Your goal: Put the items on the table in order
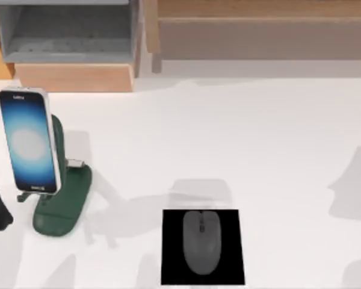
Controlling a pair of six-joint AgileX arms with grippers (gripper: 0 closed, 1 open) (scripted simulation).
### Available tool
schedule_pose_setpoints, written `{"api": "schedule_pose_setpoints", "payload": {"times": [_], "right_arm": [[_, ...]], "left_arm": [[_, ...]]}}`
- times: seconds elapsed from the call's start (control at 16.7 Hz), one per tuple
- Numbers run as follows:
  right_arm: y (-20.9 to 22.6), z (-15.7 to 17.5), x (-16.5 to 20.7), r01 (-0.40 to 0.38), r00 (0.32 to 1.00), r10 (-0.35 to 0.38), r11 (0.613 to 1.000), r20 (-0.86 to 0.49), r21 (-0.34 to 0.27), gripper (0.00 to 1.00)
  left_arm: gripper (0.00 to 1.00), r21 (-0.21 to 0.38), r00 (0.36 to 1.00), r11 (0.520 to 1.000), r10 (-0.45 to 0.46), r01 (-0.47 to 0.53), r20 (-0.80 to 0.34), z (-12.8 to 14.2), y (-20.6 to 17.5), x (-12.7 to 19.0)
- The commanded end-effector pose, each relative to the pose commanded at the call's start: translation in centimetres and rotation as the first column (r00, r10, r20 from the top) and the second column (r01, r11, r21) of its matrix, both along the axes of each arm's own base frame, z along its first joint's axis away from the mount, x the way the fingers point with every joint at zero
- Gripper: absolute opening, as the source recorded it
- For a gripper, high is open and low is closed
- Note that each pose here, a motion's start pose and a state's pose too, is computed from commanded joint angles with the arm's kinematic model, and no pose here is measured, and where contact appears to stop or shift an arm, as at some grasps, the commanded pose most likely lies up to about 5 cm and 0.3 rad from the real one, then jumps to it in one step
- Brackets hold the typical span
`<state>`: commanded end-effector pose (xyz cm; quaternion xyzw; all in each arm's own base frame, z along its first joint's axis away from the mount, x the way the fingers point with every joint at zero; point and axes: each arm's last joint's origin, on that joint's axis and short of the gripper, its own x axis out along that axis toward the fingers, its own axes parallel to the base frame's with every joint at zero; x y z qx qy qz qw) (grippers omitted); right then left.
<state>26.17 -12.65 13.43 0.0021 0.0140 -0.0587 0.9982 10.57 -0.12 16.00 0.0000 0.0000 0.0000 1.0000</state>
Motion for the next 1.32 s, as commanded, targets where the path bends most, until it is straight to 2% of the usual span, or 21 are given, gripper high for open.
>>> {"api": "schedule_pose_setpoints", "payload": {"times": [0.24, 0.48, 0.96, 1.32], "right_arm": [[-2.1, -4.7, 1.2, -0.025, 0.999, 0.025, 1.000, -0.026, 0.018, 1.00], [-2.7, -7.0, 2.8, -0.085, 0.996, 0.085, 0.996, 0.012, -0.006, 1.00], [-2.9, -7.3, 3.3, -0.099, 0.995, 0.099, 0.995, 0.025, -0.016, 1.00], [-2.9, -7.3, 6.1, -0.101, 0.994, 0.101, 0.995, 0.027, -0.017, 1.00]], "left_arm": [[1.00, 0.000, 1.000, 1.000, 0.000, 0.000, 0.000, 0.0, 0.0, 0.0], [1.00, 0.000, 1.000, 1.000, 0.000, 0.000, 0.000, 0.0, 0.0, 0.0], [1.00, 0.000, 1.000, 1.000, 0.000, 0.000, 0.000, 0.0, 0.0, 0.0], [1.00, 0.000, 1.000, 1.000, 0.000, 0.000, 0.000, 0.0, 0.0, 0.0]]}}
